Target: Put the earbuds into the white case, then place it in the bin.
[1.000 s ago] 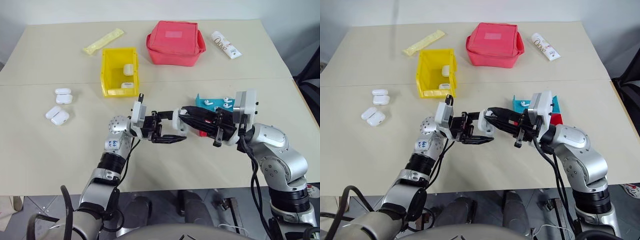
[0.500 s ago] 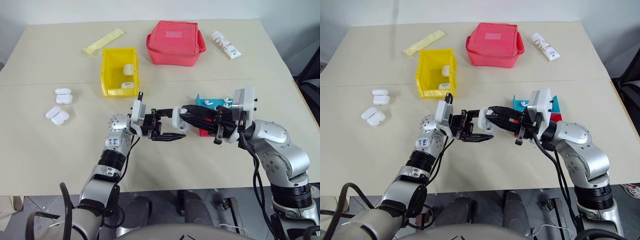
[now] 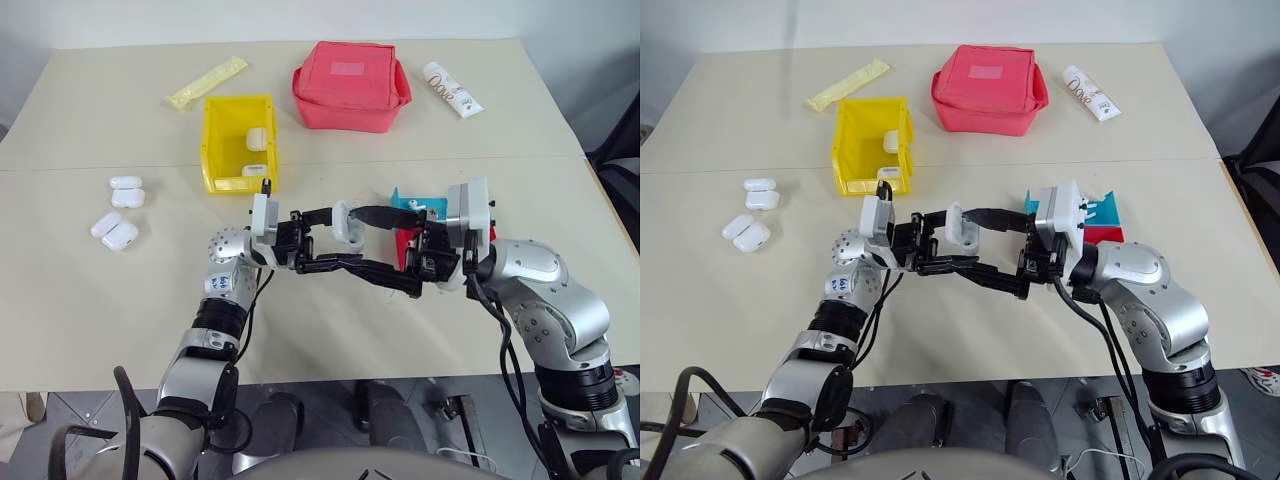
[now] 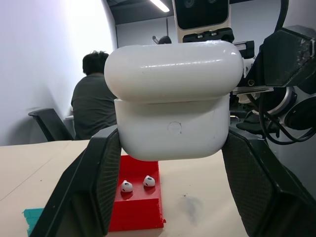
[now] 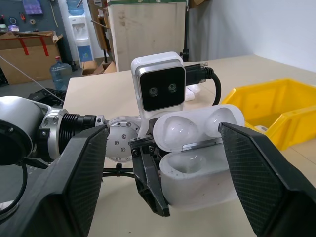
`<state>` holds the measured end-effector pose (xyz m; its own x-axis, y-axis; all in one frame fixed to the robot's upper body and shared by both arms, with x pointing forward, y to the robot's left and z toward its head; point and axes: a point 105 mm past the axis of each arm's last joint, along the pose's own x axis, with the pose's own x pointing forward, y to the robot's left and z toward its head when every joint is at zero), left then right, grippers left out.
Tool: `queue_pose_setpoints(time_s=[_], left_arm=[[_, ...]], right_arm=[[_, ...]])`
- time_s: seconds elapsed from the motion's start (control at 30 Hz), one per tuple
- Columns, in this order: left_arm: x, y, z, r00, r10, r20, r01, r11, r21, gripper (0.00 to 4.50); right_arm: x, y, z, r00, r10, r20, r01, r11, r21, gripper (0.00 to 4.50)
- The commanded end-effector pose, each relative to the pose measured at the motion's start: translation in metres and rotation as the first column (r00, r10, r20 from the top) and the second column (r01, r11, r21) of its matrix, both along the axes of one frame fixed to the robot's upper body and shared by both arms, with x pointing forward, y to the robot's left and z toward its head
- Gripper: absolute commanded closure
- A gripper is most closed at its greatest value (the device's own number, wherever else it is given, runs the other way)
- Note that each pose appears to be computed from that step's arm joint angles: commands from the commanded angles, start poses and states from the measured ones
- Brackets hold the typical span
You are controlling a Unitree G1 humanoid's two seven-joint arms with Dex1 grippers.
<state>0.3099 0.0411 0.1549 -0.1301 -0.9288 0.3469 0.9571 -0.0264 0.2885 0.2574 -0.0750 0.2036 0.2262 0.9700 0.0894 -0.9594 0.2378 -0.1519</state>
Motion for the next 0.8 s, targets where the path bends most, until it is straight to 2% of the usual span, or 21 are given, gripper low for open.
queue_pose_setpoints(time_s=[0.03,0.27,0.47,0.63,0.7,0.77,0.8], left_arm=[[0.002,-0.003,0.014,0.998,0.002,0.065,-0.001,1.000,-0.010,1.78],[0.010,0.011,0.009,0.995,0.078,0.062,-0.080,0.997,0.017,1.78],[0.011,0.031,-0.002,0.993,0.116,0.039,-0.118,0.992,0.052,1.78],[0.008,0.045,-0.009,0.995,0.103,0.017,-0.104,0.991,0.083,1.78],[0.008,0.049,-0.008,0.995,0.103,0.015,-0.104,0.991,0.087,1.78],[0.011,0.057,-0.007,0.993,0.115,0.014,-0.116,0.989,0.096,1.78],[0.013,0.060,-0.005,0.992,0.126,0.014,-0.127,0.987,0.097,1.78]], right_arm=[[0.001,-0.004,0.005,0.999,-0.027,0.028,0.027,1.000,-0.007,0.78],[0.009,-0.035,0.009,0.975,-0.214,0.059,0.216,0.976,-0.034,0.78],[-0.002,-0.078,0.007,0.911,-0.409,0.057,0.413,0.901,-0.132,0.78],[-0.025,-0.120,-0.005,0.819,-0.573,0.011,0.559,0.794,-0.240,0.78],[-0.037,-0.134,-0.009,0.788,-0.615,-0.001,0.591,0.758,-0.275,0.43],[-0.060,-0.155,-0.020,0.723,-0.689,-0.049,0.640,0.695,-0.329,0.02],[-0.072,-0.164,-0.025,0.689,-0.722,-0.060,0.660,0.659,-0.359,0.02]])
